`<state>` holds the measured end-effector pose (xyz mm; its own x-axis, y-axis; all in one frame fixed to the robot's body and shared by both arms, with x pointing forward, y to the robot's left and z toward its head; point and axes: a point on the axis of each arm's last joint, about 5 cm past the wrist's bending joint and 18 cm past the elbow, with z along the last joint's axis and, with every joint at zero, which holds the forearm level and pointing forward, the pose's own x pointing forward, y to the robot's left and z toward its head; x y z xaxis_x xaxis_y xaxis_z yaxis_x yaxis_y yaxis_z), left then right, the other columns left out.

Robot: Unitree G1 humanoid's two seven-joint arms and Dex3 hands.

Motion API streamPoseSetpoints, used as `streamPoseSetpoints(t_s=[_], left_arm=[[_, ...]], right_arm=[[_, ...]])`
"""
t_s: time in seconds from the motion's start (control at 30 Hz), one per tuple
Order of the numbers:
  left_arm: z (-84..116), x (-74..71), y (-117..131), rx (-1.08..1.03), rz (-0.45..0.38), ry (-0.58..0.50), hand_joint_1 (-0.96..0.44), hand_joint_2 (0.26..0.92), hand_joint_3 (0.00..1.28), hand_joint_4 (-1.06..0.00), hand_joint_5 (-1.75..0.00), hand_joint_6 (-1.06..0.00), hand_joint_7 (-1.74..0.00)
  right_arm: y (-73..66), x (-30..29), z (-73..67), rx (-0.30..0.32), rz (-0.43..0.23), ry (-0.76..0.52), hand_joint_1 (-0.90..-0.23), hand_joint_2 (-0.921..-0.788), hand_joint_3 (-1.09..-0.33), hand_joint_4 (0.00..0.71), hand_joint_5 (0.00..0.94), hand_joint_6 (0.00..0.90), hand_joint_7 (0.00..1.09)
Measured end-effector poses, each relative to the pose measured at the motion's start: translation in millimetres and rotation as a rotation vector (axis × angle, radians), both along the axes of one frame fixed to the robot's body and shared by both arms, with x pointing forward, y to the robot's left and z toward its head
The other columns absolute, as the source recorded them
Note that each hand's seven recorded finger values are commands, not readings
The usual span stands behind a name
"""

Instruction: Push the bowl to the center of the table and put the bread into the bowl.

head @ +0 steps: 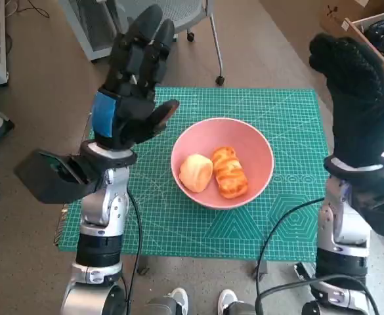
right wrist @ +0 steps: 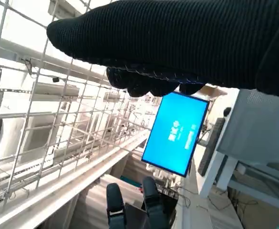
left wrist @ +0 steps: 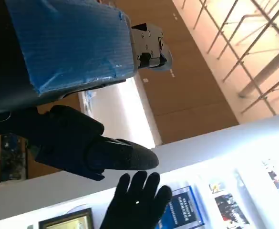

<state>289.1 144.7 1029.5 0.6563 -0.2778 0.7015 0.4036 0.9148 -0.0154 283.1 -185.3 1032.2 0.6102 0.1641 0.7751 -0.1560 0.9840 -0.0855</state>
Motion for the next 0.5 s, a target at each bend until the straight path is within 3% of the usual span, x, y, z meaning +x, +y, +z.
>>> streamPoseSetpoints(t_s=[0.5], left_arm=[[4.2, -1.9, 0.8, -0.022, 0.020, 0.011, -0.58, 0.918, 0.27, 0.00, -0.38, 0.00, -0.58]], right_arm=[[-1.3, -1.3, 1.7, -0.005, -0.003, 0.009, -0.525, -0.921, -0.575, 0.373, 0.000, 0.197, 0.53]])
